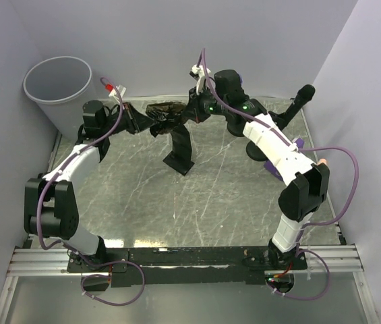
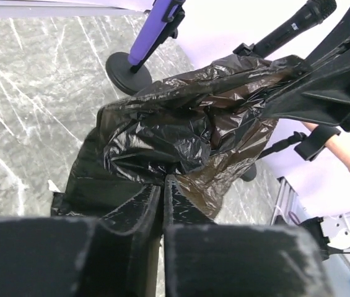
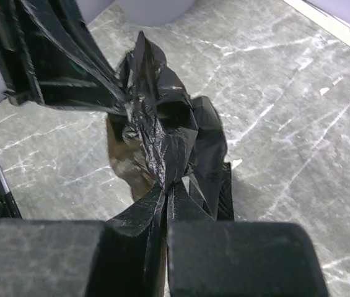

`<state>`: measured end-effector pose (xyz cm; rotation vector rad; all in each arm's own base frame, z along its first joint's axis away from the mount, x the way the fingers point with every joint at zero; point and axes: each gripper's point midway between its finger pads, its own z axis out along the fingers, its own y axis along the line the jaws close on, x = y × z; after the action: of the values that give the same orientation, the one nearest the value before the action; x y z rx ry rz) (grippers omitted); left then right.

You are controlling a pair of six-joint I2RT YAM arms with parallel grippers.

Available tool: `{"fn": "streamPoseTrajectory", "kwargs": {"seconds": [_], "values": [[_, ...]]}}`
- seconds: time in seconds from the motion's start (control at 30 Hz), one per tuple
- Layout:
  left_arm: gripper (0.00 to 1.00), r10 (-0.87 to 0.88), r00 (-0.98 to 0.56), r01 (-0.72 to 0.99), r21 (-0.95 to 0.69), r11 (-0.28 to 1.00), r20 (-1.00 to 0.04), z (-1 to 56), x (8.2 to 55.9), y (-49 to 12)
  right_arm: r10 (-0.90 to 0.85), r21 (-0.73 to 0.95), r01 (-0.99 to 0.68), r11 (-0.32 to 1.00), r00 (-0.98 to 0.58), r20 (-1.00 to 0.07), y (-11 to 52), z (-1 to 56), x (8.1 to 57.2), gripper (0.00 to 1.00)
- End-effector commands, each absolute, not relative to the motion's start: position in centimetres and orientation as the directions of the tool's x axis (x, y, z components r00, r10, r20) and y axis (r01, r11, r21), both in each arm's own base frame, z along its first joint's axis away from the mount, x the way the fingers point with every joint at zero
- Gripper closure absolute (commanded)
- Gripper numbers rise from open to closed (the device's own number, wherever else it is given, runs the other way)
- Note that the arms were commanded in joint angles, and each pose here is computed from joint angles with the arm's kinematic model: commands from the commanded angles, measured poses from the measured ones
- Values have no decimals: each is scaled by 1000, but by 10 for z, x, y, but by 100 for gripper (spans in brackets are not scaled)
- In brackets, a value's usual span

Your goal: Put the trash bags into the trash bin

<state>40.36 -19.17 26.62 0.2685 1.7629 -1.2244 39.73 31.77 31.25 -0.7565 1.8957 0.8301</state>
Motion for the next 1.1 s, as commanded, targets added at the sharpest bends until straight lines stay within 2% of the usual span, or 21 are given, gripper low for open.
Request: {"fn": "streamPoseTrajectory", "kwargs": {"seconds": [0.0, 0.23, 0.4, 0.43, 0.5, 0.63, 0.73, 0.87, 1.07], "values": [[95, -265, -446, 669, -515, 536, -855, 294, 409, -174, -178, 181, -751, 635, -371, -912, 286, 324, 404, 100], [99, -209, -415, 612, -441, 656, -886, 296, 416, -140, -192, 162, -698, 697, -399, -897, 243, 311, 413, 100], [99, -204, -440, 626, -461, 628, -875, 301, 413, -145, -195, 143, -697, 703, -382, -903, 239, 313, 412, 100], [99, -208, -449, 636, -474, 609, -869, 305, 412, -147, -195, 129, -706, 696, -359, -913, 239, 320, 411, 95], [99, -219, -495, 627, -520, 581, -841, 305, 410, -151, -192, 98, -734, 672, -300, -934, 242, 335, 409, 67], [99, -277, -570, 564, -614, 552, -773, 311, 410, -154, -271, -84, -794, 601, -104, -957, 250, 368, 399, 50], [99, -316, -606, 534, -668, 519, -730, 321, 409, -158, -390, -277, -849, 451, 92, -916, 274, 373, 373, 47], [99, -333, -617, 538, -691, 482, -713, 331, 405, -164, -469, -379, -878, 291, 215, -857, 311, 348, 348, 46], [99, -316, -600, 561, -668, 488, -735, 334, 396, -166, -419, -461, -857, 229, 341, -842, 346, 356, 352, 41]]}}
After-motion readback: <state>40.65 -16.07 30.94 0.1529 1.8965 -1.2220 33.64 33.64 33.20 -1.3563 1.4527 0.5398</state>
